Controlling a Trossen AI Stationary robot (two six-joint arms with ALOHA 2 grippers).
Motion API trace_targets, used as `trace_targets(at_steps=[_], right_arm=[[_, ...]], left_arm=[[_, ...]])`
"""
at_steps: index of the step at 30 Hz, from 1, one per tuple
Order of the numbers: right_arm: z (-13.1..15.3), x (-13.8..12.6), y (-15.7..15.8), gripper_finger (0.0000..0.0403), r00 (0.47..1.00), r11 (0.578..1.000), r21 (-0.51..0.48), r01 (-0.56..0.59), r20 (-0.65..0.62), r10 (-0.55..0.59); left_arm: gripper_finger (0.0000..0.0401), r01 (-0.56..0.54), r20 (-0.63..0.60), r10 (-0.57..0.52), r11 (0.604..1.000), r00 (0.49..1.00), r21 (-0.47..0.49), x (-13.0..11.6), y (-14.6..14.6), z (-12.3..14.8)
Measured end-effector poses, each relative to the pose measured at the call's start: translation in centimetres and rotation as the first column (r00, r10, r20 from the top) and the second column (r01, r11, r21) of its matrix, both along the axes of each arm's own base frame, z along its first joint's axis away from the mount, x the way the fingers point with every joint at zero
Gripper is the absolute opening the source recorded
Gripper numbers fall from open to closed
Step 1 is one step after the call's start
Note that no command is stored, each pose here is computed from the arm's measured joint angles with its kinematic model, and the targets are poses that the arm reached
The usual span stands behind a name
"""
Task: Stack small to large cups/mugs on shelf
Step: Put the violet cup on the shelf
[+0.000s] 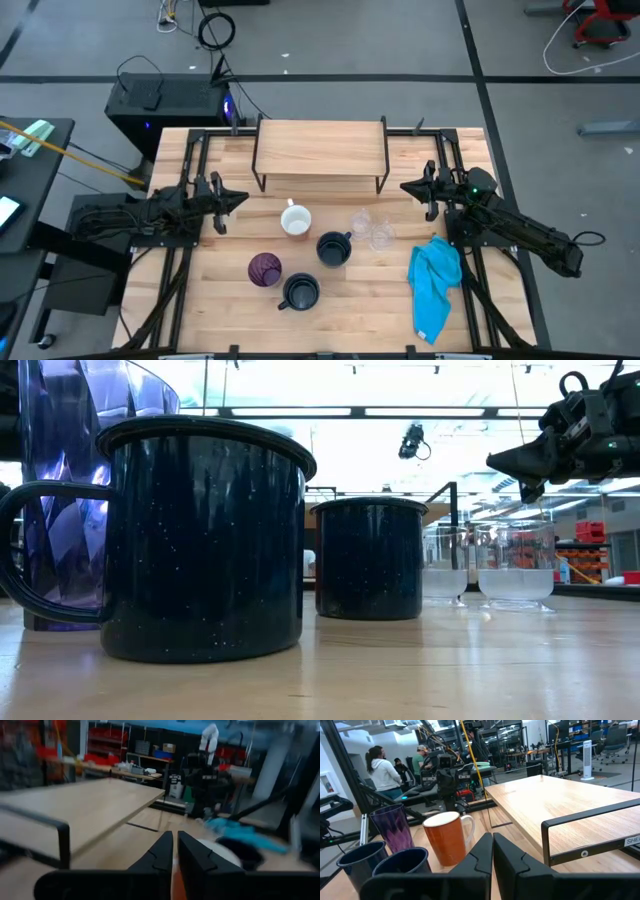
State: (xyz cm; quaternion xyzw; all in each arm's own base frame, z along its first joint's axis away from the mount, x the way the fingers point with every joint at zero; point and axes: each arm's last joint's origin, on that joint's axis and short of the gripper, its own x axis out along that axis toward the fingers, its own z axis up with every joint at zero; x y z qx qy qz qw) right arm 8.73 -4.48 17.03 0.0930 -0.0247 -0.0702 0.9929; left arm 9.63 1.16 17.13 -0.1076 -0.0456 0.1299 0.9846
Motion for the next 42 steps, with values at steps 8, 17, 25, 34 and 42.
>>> trace_targets(at_steps=[8,17,25,34,42], right_arm=[[0.0,0.0,0.0,0.0018,1.0,1.0,-0.026,0.001,-0.004,-0.001],[0.2,0.0,-0.1,0.0018,0.999,0.993,0.119,0.021,0.035,-0.025],[0.8,-0.1,-0.1,0.0018,0.995,0.996,0.08,0.048,0.089,-0.055],[0.9,-0.1,-0.2,0.0018,0.99,0.979,0.201,0.043,0.124,-0.069],[0.9,-0.1,-0.2,0.0018,0.991,0.985,0.168,0.046,0.119,-0.066]], left_arm=[[0.0027,0.012,0.039,-0.006,0.99,0.999,-0.138,0.0,0.0,0.0],[0.0028,0.137,0.064,-0.128,0.975,0.99,-0.175,0.0,-0.3,0.7],[0.001,0.227,0.075,-0.22,0.967,0.973,-0.113,0.3,-0.6,4.0],[0.0012,0.438,-0.084,-0.458,0.879,0.885,-0.188,2.7,-2.0,6.2],[0.0027,0.39,-0.35,-0.482,0.87,0.803,-0.302,5.1,-3.6,8.6]])
